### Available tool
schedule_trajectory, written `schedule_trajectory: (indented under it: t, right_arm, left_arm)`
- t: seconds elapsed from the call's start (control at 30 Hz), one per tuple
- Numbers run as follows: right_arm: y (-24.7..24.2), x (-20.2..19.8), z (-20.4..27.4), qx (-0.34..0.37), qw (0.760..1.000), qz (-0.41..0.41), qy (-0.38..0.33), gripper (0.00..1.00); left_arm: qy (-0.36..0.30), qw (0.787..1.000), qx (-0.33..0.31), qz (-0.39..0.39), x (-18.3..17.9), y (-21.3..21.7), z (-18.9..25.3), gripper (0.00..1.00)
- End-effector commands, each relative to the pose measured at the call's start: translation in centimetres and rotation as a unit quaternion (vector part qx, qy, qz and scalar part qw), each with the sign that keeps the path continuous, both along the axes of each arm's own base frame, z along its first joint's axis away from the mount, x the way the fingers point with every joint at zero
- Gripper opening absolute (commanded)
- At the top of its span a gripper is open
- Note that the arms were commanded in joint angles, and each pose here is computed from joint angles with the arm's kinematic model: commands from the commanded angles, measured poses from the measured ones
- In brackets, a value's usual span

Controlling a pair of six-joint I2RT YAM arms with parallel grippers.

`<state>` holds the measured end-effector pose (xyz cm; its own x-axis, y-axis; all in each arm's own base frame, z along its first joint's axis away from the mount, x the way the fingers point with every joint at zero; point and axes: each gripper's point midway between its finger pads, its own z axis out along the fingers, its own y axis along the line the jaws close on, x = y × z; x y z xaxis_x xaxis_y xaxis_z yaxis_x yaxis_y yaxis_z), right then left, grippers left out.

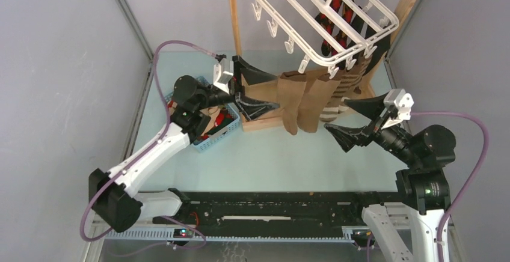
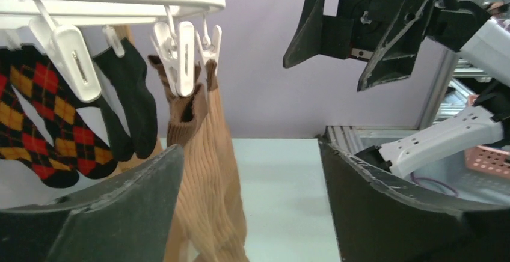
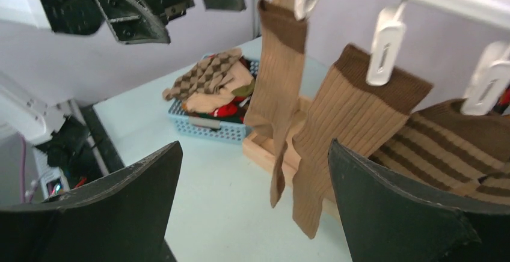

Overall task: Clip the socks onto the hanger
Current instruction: Clamp the sock onto the hanger.

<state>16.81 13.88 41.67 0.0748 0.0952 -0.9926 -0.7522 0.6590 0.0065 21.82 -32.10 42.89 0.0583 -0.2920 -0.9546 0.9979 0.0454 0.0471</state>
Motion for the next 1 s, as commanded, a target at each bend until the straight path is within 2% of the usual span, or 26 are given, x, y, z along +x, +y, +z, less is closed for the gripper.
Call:
schedule_trajectory:
  t: [0.0,0.17,0.33,0.43,0.53,0.7,0.97]
  right_arm:
    - [1.3,-1.4,-1.9,-0.052,0.995,0.071,-0.039,0.99]
    - [2.6,-2.4,-1.8,-0.093,0.979,0.131,-0.127,1.00]
    - [4.0,-2.0,-0.8,-0.086,0.972,0.153,-0.155,1.00]
    - [4.7,-1.4,0.4,-0.071,0.972,0.146,-0.168,0.97]
    - [5.4,0.0,1.1,-0.045,0.979,0.125,-0.154,0.91]
    - [6.8,3.0,2.6,0.006,0.988,0.077,-0.136,0.69]
    - [8.0,6.5,3.1,0.058,0.993,0.010,-0.100,0.67]
  left_arm:
    - [-0.018,0.996,0.051,0.077,1.4,0.8,-3.1,0.99]
    - [-0.006,0.994,0.046,0.095,1.7,1.1,-2.7,1.00]
    - [0.041,0.995,0.033,0.086,2.1,0.9,-2.4,1.00]
    - [0.044,0.995,0.026,0.090,2.2,1.1,-2.7,1.00]
    - [0.019,0.994,0.024,0.109,2.4,1.6,-3.4,1.00]
    - [-0.012,0.991,0.041,0.128,3.5,2.3,-4.8,0.96]
    - [-0.026,0.987,0.049,0.149,4.9,3.3,-5.4,0.93]
